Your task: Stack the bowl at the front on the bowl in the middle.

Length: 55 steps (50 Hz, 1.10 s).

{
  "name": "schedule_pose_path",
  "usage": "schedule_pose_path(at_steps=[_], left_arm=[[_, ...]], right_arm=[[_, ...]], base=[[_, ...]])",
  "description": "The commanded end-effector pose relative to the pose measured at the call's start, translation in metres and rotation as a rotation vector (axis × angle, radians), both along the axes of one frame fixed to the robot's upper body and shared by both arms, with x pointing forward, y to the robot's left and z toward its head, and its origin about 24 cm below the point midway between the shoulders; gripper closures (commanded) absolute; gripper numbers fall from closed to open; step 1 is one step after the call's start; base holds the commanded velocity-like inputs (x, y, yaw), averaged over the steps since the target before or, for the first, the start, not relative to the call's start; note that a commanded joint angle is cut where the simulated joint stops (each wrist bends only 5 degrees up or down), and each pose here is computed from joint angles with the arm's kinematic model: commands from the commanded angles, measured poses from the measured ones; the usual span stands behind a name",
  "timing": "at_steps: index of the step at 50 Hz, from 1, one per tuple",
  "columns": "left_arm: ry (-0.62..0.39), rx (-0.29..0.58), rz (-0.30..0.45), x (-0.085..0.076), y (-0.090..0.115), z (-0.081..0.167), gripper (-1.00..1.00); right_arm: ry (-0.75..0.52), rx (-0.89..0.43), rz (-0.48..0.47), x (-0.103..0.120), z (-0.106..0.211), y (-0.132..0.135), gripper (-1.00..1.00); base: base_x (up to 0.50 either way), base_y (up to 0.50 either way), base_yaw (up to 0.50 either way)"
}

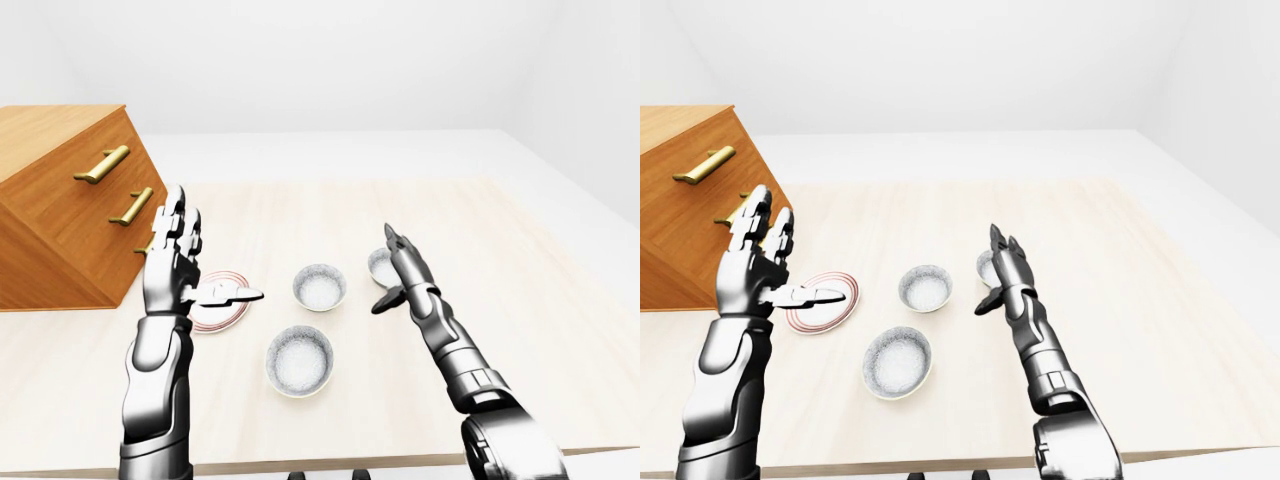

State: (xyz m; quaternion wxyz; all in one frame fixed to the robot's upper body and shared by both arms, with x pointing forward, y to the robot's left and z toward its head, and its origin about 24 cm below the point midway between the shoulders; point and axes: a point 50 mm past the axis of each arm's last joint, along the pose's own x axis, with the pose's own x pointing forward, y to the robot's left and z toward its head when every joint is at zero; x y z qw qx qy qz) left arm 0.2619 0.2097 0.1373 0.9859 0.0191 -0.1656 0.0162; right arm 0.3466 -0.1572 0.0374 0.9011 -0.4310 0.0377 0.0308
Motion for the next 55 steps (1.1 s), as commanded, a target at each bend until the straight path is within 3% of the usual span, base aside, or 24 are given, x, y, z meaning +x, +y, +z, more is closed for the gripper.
schedule_pose_path(at_steps=[1, 18, 24, 25, 26, 27, 40, 48, 55], left_arm=[[0.003, -0.003, 0.000, -0.005, 0.001, -0.002, -1.00], [0.020, -0.013, -0.004, -0.009, 0.003, -0.007, -1.00], [0.009, -0.011, -0.005, -0.012, 0.003, -0.005, -1.00], [0.007, -0.011, -0.004, -0.013, 0.003, -0.005, -1.00], [0.004, -0.010, -0.003, -0.014, 0.004, -0.004, -1.00], [0.004, -0.011, -0.002, -0.015, 0.004, -0.004, -1.00], [-0.005, -0.016, 0.002, -0.020, 0.005, -0.003, -1.00], [-0.013, -0.014, -0.002, -0.023, 0.003, -0.002, -1.00], [-0.011, -0.015, -0.005, -0.024, 0.002, -0.003, -1.00]], right_arm=[[0.107, -0.093, -0.002, 0.006, -0.023, 0.006, -1.00], [0.185, -0.122, 0.020, 0.007, -0.033, 0.016, -1.00], [0.218, -0.123, -0.020, 0.008, -0.034, 0.009, -1.00], [0.229, -0.125, -0.026, 0.008, -0.035, 0.007, -0.55], [0.237, -0.119, -0.046, 0.008, -0.035, 0.005, 0.84], [0.247, -0.128, -0.069, 0.008, -0.036, 0.001, 1.00], [0.189, -0.182, -0.174, 0.010, -0.030, -0.019, 1.00], [0.084, -0.145, -0.133, 0.020, -0.011, -0.013, 1.00], [-0.116, -0.114, -0.019, 0.025, 0.028, 0.007, 1.00]], base=[[0.00, 0.00, 0.00], [0.00, 0.00, 0.00], [0.00, 0.00, 0.00], [0.00, 0.00, 0.00], [0.00, 0.00, 0.00], [0.00, 0.00, 0.00], [0.00, 0.00, 0.00], [0.00, 0.00, 0.00], [0.00, 0.00, 0.00]])
